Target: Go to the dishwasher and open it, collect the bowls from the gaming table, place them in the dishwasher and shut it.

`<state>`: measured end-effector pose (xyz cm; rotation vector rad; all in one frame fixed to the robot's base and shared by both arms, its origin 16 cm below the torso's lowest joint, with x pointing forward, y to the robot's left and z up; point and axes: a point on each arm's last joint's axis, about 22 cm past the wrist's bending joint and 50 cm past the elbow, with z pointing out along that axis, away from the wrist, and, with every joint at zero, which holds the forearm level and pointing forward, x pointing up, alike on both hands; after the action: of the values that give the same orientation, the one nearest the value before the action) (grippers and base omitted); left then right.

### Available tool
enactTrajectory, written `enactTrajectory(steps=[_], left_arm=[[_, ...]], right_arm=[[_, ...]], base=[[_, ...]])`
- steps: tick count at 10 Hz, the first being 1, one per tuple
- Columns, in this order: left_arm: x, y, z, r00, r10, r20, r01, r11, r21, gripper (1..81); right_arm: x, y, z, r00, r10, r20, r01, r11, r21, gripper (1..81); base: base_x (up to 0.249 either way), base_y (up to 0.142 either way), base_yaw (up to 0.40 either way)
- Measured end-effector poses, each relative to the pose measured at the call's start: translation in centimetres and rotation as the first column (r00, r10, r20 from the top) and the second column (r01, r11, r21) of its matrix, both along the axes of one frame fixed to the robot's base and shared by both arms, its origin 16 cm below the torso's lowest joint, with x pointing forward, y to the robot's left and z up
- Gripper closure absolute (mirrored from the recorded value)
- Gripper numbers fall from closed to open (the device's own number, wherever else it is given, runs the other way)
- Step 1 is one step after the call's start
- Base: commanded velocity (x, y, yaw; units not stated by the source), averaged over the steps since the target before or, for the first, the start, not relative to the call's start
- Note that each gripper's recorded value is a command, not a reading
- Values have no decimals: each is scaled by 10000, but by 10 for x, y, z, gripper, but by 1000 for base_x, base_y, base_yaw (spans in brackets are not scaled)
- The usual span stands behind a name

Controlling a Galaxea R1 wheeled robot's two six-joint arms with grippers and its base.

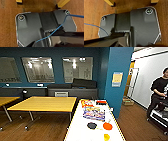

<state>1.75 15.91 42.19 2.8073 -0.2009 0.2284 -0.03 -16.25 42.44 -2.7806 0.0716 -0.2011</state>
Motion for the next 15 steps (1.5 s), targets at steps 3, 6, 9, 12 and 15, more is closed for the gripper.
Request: enactTrajectory(steps=[3, 6, 9, 12, 15], left_arm=[[10, 1, 0, 9979, 636, -92, -636, 9980, -9, 10], [10, 2, 0, 9969, 777, -113, -778, 9970, -17, 10], [10, -2, 0, 9969, 770, -138, -771, 9970, -70, 10], [9, -1, 0, 9967, 792, -166, -793, 9968, -60, 10], [0, 2, -2, 9958, 818, -418, -819, 9966, -1, 10]], right_arm=[[6, -6, 9, 9999, -32, 116, 25, 9984, 569, 10], [23, -18, 39, 9987, -374, 339, 314, 9861, 1633, 10], [45, -81, 84, 9951, -784, 600, 644, 9761, 2074, 10], [64, -148, 151, 9894, -1147, 893, 908, 9674, 2365, 10], [99, -193, 227, 9804, -1448, 1335, 1063, 9596, 2603, 10]], base=[[0, 0, 0], [0, 0, 0], [0, 0, 0], [0, 0, 0], [0, 0, 0]])
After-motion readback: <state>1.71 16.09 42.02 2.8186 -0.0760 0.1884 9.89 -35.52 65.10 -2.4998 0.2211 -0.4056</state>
